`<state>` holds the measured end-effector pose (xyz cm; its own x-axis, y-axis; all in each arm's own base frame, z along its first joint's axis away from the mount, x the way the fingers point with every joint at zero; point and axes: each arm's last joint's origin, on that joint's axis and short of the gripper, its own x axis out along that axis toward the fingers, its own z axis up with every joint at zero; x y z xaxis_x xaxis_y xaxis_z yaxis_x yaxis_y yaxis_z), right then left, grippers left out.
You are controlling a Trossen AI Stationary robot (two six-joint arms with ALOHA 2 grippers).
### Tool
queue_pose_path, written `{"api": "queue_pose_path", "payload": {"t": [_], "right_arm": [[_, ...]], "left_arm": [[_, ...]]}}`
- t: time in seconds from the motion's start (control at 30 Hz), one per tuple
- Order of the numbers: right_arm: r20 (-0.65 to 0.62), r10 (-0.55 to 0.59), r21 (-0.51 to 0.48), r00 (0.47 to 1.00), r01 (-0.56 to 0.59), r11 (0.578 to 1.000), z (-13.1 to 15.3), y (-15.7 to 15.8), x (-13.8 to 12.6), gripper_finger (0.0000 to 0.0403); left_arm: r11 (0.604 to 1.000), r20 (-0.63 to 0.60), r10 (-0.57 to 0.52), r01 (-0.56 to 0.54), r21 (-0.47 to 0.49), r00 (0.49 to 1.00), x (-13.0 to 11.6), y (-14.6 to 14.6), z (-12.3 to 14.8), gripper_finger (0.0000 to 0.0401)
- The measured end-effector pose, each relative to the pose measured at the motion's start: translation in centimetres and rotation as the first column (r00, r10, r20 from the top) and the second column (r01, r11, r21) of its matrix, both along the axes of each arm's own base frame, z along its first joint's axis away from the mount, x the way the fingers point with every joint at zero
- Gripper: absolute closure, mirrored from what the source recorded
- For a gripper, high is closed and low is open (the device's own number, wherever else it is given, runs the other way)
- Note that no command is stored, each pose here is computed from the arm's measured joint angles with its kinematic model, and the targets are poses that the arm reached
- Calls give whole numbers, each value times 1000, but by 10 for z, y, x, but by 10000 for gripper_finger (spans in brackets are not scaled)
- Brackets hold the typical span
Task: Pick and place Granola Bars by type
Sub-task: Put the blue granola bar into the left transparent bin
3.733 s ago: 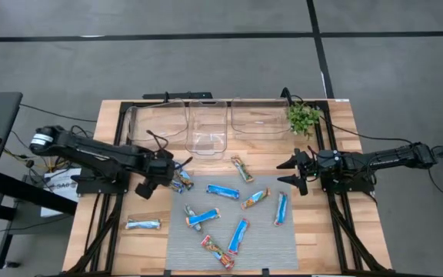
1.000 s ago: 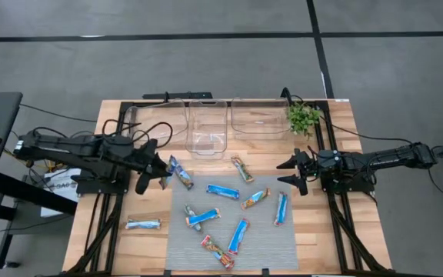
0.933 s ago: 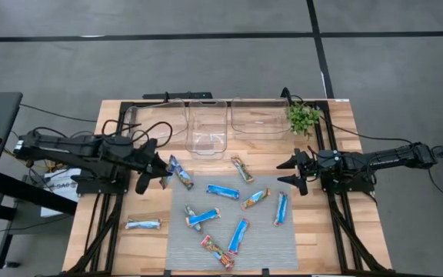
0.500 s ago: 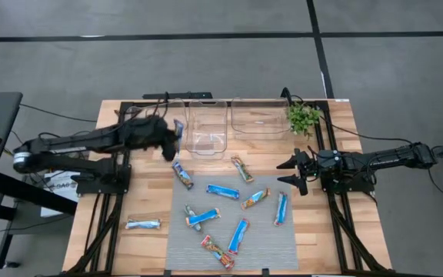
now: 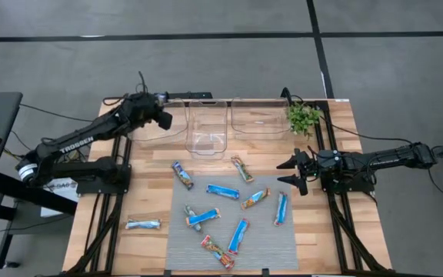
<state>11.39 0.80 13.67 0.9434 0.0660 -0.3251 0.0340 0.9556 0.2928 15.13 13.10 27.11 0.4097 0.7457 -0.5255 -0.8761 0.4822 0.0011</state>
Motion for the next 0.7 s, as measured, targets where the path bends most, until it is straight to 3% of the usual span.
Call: {"api": "queue_pose_path", "payload": {"t": [0.17,0.33,0.7], "right_arm": [[0,0,0,1000,0,1000,0,0,0,154],[-1,0,0,1000,0,1000,0,0,0,154],[-1,0,0,1000,0,1000,0,0,0,154]], "left_arm": [[1000,-52,-11,12,13,999,-3,3,-1,328],[997,-203,-80,78,-18,976,-1,4,-12,328],[957,-525,-282,198,-211,803,14,16,-59,328]]}}
